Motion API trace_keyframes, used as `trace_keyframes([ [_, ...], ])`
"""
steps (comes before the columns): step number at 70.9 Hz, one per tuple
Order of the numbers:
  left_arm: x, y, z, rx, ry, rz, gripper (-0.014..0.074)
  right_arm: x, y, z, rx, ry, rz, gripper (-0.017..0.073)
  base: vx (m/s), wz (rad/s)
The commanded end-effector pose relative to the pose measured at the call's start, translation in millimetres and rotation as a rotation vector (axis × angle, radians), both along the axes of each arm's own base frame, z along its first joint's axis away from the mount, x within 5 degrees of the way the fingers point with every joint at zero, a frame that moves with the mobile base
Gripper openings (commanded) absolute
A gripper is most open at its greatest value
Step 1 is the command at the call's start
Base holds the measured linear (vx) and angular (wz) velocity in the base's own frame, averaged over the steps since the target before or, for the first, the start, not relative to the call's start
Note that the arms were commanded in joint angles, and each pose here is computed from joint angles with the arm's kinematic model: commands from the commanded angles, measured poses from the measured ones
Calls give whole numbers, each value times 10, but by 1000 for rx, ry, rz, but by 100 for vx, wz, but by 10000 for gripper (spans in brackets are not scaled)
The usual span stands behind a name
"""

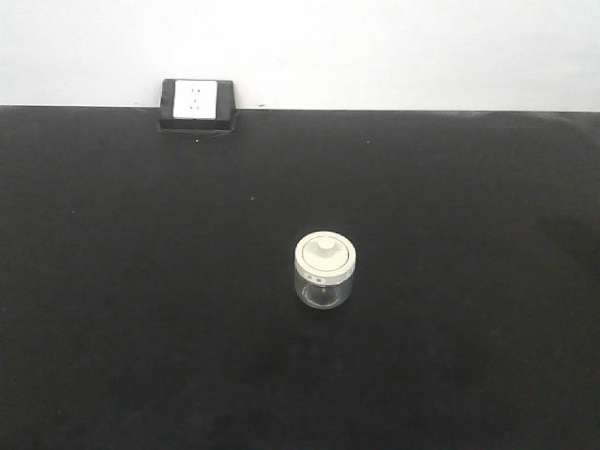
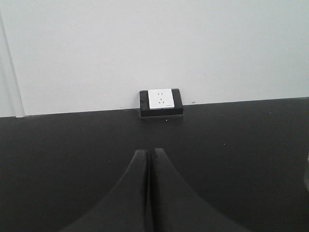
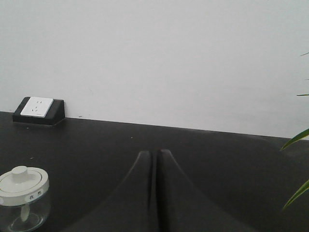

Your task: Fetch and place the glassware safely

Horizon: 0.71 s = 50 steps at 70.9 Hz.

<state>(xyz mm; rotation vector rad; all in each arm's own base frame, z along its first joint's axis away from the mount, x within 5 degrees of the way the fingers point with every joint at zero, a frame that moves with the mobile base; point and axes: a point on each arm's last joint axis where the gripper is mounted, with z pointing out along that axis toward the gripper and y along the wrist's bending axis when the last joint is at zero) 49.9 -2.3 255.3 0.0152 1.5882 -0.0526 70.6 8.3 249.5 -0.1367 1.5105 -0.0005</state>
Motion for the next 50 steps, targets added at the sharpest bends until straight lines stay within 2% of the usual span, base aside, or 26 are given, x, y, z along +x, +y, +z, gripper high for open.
trace_keyframes([
  [1,-31,-3,146,-18,-93,-9,-7,-2,15,88,-15,-25,15,-1,0,0],
  [11,-61,-1,17,-20,-110,-9,-7,-2,15,88,-15,-25,15,-1,0,0],
  [26,31,-4,-401,-29,-72,-6,-7,-3,15,89,-15,-26,15,-1,0,0],
  [32,67,-2,-582,-30,-95,-3,-7,-3,15,89,-15,-26,15,-1,0,0],
  [50,69,-3,-614,-10,-59,-3,-7,-4,15,89,-15,-26,14,-1,0,0],
])
